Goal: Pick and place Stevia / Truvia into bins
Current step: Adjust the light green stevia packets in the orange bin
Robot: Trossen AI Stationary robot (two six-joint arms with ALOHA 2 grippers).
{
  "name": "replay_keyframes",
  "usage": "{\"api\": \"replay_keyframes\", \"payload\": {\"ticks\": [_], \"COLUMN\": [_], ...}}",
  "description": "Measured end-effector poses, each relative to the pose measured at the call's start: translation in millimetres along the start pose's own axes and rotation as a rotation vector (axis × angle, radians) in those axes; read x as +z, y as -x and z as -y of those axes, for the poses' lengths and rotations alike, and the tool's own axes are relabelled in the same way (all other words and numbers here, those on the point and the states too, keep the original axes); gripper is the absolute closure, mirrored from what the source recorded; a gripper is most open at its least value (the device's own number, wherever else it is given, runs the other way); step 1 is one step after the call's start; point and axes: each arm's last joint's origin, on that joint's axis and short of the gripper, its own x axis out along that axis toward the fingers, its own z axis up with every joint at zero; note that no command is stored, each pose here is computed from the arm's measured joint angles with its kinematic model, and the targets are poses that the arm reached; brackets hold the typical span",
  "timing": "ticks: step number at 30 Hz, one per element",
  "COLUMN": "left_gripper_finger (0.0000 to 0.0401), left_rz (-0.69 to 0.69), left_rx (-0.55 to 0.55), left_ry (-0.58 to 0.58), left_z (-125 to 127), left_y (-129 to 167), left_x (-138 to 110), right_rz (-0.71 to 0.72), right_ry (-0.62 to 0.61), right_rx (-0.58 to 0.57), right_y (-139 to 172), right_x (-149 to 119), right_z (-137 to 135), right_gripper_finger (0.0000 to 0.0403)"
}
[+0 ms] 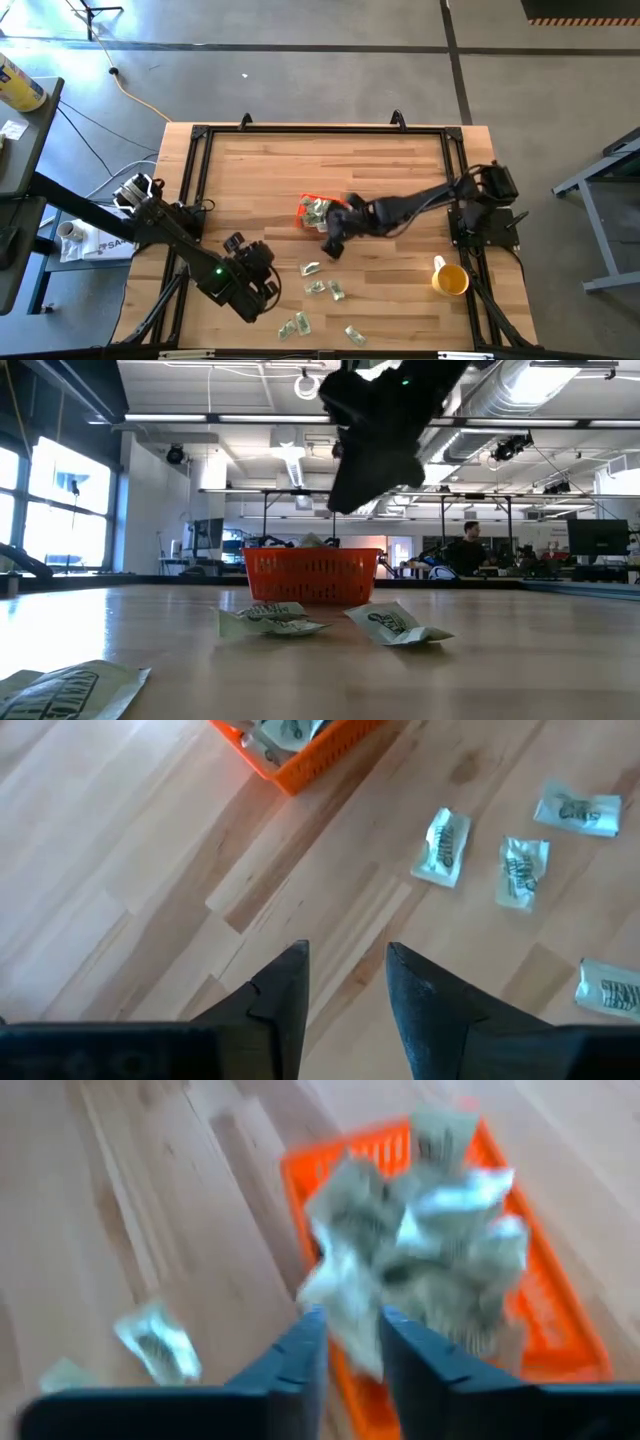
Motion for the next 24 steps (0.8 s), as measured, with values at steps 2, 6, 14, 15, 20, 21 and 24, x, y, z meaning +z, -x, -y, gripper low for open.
{"api": "replay_keyframes", "payload": {"ticks": [2, 6, 14, 15, 20, 21, 24], "left_gripper_finger": [0.0236, 0.0239, 0.0240, 0.0240, 0.0240, 0.0240, 0.0240], "left_rz": [-0.006, -0.027, -0.042, -0.041, -0.051, -0.053, -0.058], "left_rx": [0.004, 0.022, 0.044, 0.047, 0.099, 0.108, 0.130], "left_ry": [-0.003, -0.017, -0.009, -0.013, -0.026, -0.027, -0.037], "left_z": [-1, -4, -6, -7, -13, -14, -17], "left_y": [0, 1, -1, -2, -6, -7, -7], "left_x": [0, -1, 1, 2, 8, 9, 9], "right_rz": [0.002, -0.092, -0.116, -0.108, -0.143, -0.149, -0.136], "right_ry": [-0.001, 0.018, 0.014, 0.009, -0.027, -0.034, -0.049], "right_rx": [0.049, 0.082, 0.097, 0.084, 0.051, 0.054, 0.089], "right_y": [-7, -25, -39, -41, -61, -64, -66], "right_x": [10, 11, 9, 10, 11, 11, 15], "right_z": [9, 26, 28, 30, 48, 51, 54], "right_gripper_finger": [0.0344, 0.0395, 0.0344, 0.0343, 0.0353, 0.0357, 0.0368]}}
